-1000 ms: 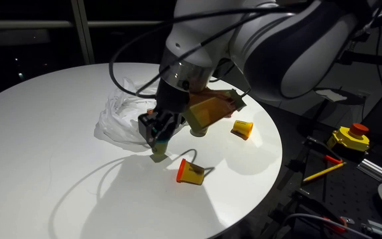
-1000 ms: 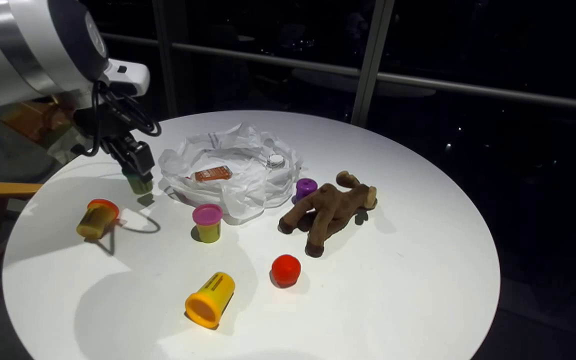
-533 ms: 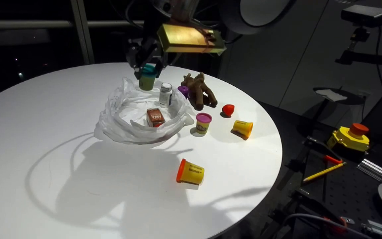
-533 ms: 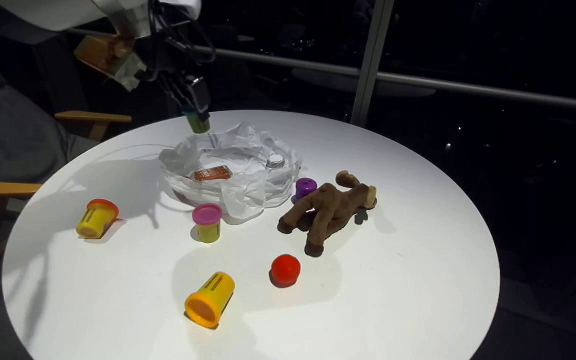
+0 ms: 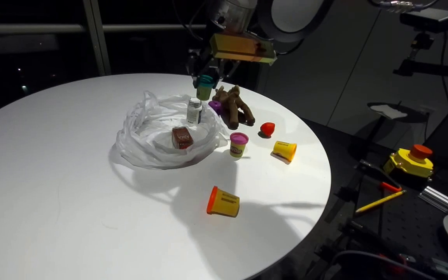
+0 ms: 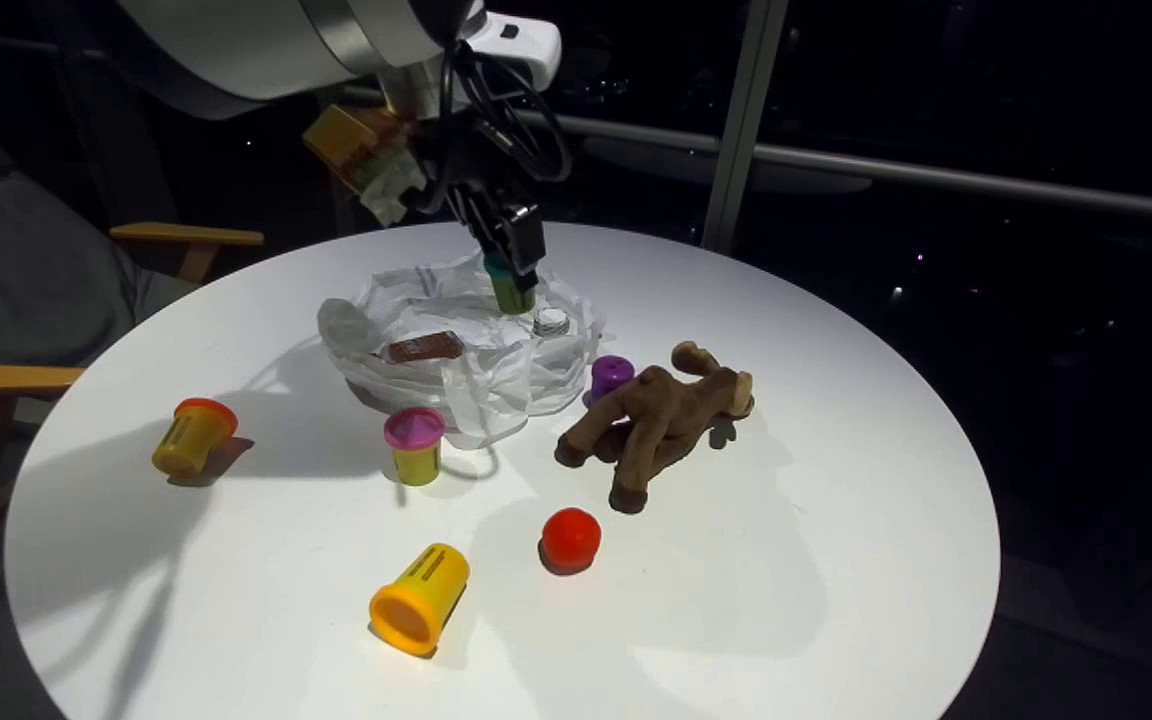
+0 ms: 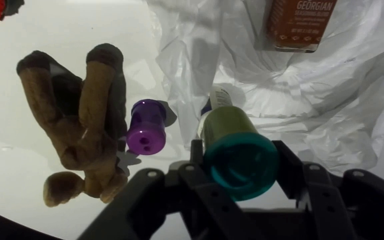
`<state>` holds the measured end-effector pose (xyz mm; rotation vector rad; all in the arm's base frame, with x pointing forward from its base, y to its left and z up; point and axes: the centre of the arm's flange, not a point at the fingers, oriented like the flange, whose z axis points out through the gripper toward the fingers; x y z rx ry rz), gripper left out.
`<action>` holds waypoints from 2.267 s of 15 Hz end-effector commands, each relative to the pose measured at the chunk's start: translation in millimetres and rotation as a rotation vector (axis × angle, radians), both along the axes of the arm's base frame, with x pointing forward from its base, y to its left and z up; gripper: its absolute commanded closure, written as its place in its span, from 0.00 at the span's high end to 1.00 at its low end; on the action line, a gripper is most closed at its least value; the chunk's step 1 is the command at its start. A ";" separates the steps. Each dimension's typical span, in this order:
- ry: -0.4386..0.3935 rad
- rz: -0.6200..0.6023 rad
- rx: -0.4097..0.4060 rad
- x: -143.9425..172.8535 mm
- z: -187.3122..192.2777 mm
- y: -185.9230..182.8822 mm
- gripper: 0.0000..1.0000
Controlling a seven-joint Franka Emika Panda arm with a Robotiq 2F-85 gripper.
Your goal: Pick the bottles and objects on the table and put them in the plastic bag
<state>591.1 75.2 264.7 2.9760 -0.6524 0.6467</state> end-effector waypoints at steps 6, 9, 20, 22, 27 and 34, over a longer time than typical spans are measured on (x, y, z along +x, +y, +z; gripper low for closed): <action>0.050 -0.007 0.088 1.3 -14.3 9.8 0.23; 0.085 -0.012 0.090 4.7 -40.0 11.2 0.23; 0.098 -0.032 0.108 -0.6 -67.1 18.3 0.77; 0.072 0.001 0.107 -13.7 -40.4 38.4 0.94; 0.063 0.185 0.057 -72.2 12.4 106.1 1.00; 0.310 0.539 0.040 -198.2 -32.4 147.3 1.00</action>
